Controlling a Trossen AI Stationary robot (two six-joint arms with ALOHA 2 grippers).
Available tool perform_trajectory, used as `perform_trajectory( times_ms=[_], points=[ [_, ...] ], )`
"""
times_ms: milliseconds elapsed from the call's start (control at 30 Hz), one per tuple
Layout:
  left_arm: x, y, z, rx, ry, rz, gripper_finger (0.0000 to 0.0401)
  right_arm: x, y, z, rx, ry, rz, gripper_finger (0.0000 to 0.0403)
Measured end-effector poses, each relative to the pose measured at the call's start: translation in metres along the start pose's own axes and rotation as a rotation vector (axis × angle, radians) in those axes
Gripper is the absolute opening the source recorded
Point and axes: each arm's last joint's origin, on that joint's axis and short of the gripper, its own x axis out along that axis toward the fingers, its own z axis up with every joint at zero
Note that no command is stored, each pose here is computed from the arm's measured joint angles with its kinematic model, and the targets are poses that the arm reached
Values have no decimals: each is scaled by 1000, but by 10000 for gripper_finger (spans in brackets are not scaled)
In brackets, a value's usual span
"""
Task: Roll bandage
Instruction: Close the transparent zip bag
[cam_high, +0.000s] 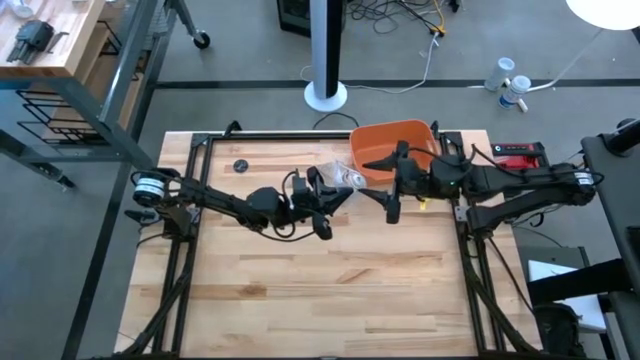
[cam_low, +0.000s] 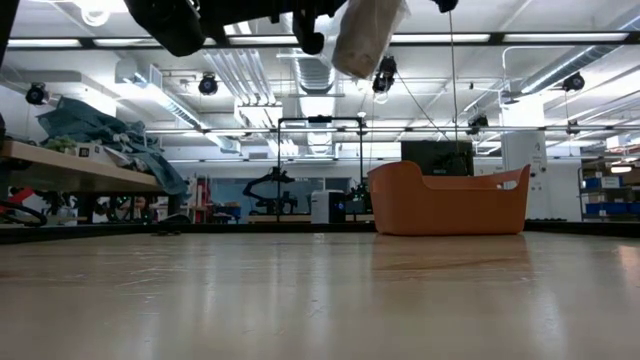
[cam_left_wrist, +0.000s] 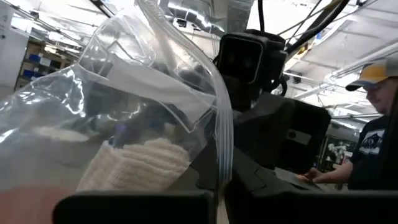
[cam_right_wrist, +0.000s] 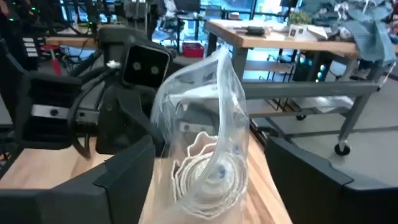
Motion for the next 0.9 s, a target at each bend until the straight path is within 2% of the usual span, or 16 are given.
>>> perform_trajectory(
  times_ms=[133,233,433,467,733,900],
  points=[
    [-1,-3,-1,12,6,-16,0,5,0,-2,0,6,-47,238],
    [-1,-5,-1,22,10,-27,0,6,0,-3,-5,12,-43,190],
    [-1,-5,-2,25,15,-29,0,7,0,-3,-29,12,-42,31],
    [-1,-5,-2,27,21,-27,0,7,0,-3,-36,11,-42,16],
    [-2,-4,-8,32,77,-17,1,4,-1,-1,-33,2,-42,2],
    [-2,-4,-10,-7,96,-14,35,-1,-2,2,-29,-13,-42,1]
  ],
)
